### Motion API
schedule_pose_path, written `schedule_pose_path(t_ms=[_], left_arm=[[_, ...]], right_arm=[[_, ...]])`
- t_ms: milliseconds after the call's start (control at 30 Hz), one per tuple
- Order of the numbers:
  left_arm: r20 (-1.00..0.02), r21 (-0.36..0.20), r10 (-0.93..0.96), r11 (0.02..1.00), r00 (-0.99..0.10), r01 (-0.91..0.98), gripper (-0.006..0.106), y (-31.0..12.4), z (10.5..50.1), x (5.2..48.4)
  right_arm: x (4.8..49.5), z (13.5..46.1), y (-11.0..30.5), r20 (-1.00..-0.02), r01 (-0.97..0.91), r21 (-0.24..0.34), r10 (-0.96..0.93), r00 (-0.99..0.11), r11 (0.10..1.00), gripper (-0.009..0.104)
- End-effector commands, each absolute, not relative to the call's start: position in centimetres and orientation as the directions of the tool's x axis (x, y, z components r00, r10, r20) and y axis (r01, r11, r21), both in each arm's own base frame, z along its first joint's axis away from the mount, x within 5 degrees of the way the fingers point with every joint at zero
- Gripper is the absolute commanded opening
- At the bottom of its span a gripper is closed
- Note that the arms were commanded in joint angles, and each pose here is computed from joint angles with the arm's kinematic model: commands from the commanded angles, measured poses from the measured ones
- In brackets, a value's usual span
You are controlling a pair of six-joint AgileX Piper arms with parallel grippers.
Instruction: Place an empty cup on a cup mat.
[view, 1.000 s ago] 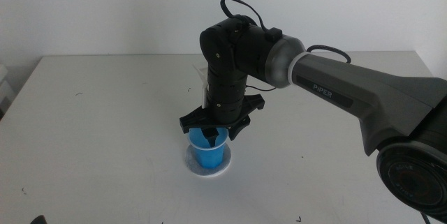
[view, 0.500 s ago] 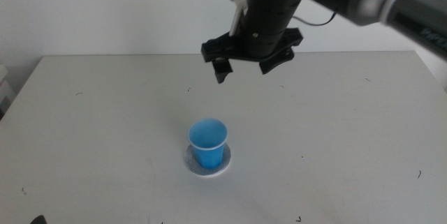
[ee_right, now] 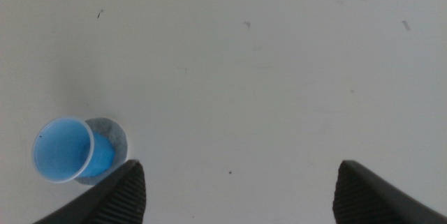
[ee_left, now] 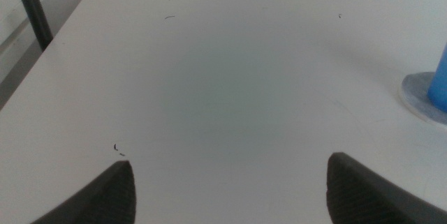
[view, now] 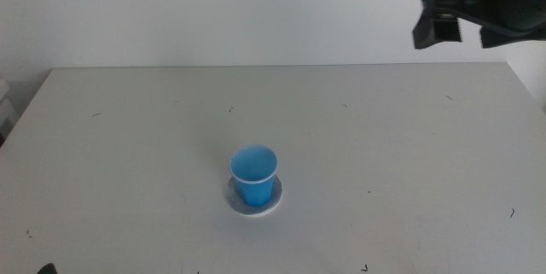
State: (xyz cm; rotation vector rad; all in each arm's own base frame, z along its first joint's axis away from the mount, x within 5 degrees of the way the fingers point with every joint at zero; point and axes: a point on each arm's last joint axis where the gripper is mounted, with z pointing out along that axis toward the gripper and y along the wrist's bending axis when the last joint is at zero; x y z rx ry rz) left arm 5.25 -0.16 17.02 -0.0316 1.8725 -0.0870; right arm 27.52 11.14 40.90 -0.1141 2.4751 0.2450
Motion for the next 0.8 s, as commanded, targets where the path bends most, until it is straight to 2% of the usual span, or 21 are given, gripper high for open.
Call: schedule_pose_path(t_ms=[0,133,233,400,633,767], left_arm=[[-0.971,-0.089,-0.081,0.996,-0.226,0.029,0.105,-0.2,17.8,5.4],[-0.971,-0.089,-0.081,0.996,-0.226,0.029,0.105,-0.2,17.8,5.4],[-0.971,-0.089,-0.081,0.996,-0.226,0.029,0.105,-0.2,17.8,5.4],[-0.971,-0.089,-0.081,0.996,-0.226,0.029,0.105,-0.2,17.8,5.4],[-0.971,-0.089,-0.081,0.996,-0.226,0.029,0.105,-0.2,17.8,5.4],[-0.971,-0.089,-0.081,0.996,-0.226,0.029,0.105,-0.2,17.8,5.4]], right_arm=[[25.0,43.3,8.6,-0.756,-0.140,0.162,0.031,-0.654,0.977,0.076],[22.1,42.4,6.2,-0.835,-0.118,0.132,0.047,-0.548,0.984,0.076],[20.0,41.5,5.1,-0.884,-0.123,0.082,0.016,-0.467,0.989,0.076],[17.1,39.7,4.2,-0.901,-0.132,0.076,0.012,-0.434,0.988,0.077],[12.3,37.1,2.8,-0.946,-0.168,0.072,0.014,-0.323,0.983,0.090],[9.8,34.9,2.3,-0.976,-0.211,0.023,-0.024,-0.217,0.977,0.094]])
